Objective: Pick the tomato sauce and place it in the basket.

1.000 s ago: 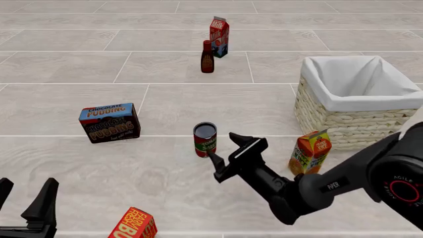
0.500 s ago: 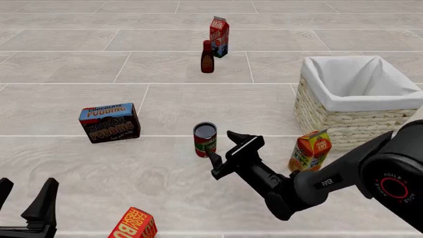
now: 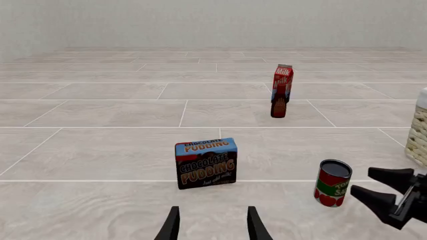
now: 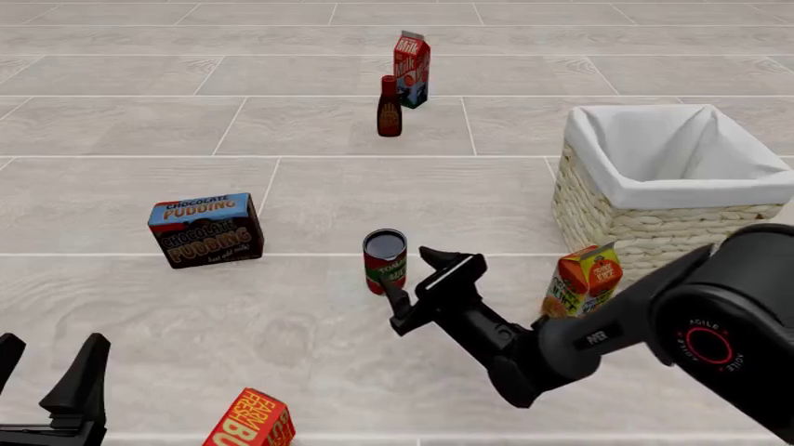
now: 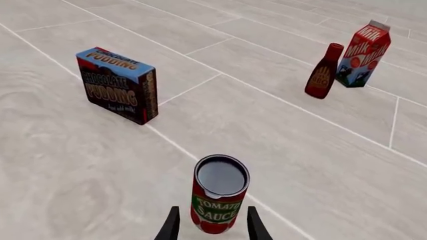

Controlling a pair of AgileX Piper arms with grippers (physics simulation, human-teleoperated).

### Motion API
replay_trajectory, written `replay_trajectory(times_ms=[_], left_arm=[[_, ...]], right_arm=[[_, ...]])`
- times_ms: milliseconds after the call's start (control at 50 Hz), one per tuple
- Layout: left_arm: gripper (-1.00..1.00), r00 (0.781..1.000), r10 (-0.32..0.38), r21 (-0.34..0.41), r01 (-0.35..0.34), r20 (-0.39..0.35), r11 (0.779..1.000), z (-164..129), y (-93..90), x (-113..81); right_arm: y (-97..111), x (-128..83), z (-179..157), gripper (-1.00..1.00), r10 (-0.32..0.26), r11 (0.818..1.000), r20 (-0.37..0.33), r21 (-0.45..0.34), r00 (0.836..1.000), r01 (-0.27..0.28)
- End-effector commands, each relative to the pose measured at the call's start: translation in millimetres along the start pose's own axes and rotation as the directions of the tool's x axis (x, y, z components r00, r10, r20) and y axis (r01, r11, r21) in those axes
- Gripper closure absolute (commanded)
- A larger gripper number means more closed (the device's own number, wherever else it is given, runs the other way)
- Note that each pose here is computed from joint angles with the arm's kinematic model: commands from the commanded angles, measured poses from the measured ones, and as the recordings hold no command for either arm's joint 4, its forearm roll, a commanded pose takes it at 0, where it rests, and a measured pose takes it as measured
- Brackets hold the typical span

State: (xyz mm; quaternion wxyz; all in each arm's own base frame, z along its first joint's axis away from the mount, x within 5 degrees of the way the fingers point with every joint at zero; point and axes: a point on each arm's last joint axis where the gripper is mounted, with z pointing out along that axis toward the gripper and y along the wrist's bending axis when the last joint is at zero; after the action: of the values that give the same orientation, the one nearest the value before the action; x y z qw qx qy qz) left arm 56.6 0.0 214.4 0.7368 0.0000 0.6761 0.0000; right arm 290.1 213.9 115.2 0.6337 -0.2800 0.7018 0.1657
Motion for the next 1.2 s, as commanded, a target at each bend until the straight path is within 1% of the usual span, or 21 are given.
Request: replay_trajectory(times_ms=[20,360,640,780,1200], left_arm=[[-1.00,1.000,0.000,0.000,0.000,0.000,1.000,0.0,0.0,0.0],[-1.00,1.000,0.000,0.000,0.000,0.000,1.000,0.0,0.0,0.0],[-1.00,1.000,0.000,0.000,0.000,0.000,1.000,0.0,0.0,0.0],[-1.00,1.000,0.000,0.000,0.000,0.000,1.000,0.0,0.0,0.0],[-1.00,1.000,0.000,0.000,0.000,0.000,1.000,0.0,0.0,0.0]], right_arm=[[-2.0,6.4,6.2,-1.00,0.011,1.000,-0.011,0.006,1.000,-0.011],[-6.8,8.0,11.7,-1.00,0.022,1.000,-0.017,0.019,1.000,-0.021],[-7.4,9.0,20.1,-1.00,0.018,1.000,-0.022,0.020,1.000,-0.017],[-5.0,11.7,22.7,-1.00,0.011,1.000,-0.026,0.014,1.000,-0.011],[-9.6,20.3,31.3,-1.00,0.020,0.999,-0.039,0.026,0.999,-0.019]])
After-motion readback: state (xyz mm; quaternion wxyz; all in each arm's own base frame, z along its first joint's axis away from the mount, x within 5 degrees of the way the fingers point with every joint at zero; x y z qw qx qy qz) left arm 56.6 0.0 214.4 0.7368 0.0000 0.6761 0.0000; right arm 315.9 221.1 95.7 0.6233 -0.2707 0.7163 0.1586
